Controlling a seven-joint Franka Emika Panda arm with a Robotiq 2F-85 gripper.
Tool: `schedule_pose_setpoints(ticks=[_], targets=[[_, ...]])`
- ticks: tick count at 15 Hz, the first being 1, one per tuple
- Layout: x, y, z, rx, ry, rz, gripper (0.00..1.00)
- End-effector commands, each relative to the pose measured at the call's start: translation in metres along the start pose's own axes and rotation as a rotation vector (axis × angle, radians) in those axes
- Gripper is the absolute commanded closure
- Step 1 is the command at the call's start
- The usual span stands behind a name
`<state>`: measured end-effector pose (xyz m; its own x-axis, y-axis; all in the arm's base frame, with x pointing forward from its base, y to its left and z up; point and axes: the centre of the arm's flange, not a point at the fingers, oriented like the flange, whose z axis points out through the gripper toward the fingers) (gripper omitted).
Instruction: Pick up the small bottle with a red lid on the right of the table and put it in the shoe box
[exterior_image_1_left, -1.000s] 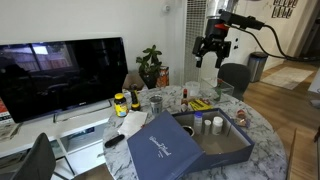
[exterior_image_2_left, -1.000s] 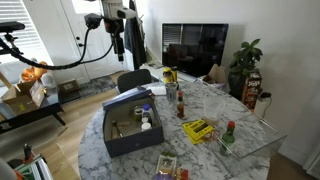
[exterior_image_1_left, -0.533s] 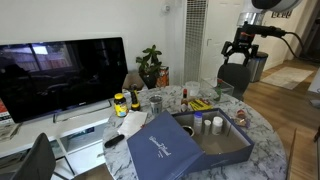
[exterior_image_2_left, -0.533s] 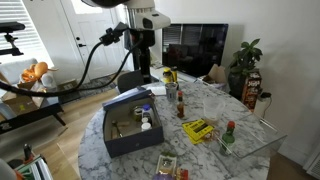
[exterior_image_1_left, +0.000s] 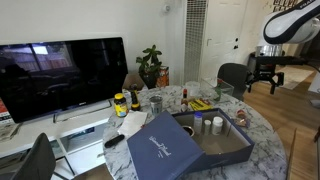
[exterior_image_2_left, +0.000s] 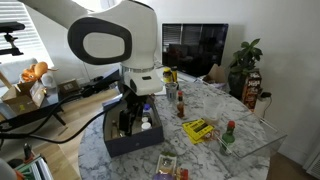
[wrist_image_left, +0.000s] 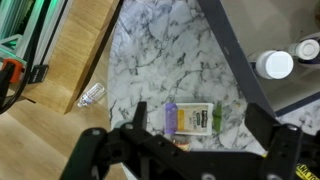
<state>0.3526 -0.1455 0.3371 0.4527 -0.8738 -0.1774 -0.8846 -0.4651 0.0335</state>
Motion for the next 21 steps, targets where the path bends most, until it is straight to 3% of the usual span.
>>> schedule_pose_setpoints(ticks=[1,4,5,10,13,16,17,18,21], targets=[[0.0,0.0,0.0,0.0,0.0,0.004,0.0],[0.0,0.0,-0.001,0.003,0.003,0.008,0.0],[0.012,-0.007,0.005,0.009,0.011,0.076,0.0],[0.115,-0.013,0.051,0.038,0.027,0.348,0.0],[0.173,0.002,0.07,-0.093,-0.041,0.33,0.0],[0.212,0.014,0.087,-0.105,-0.191,0.213,0.0],[0.219,0.018,0.092,-0.094,-0.238,0.181,0.0],[0.18,0.019,0.082,-0.083,-0.156,0.226,0.0],[0.202,0.021,0.094,-0.086,-0.208,0.188,0.0]])
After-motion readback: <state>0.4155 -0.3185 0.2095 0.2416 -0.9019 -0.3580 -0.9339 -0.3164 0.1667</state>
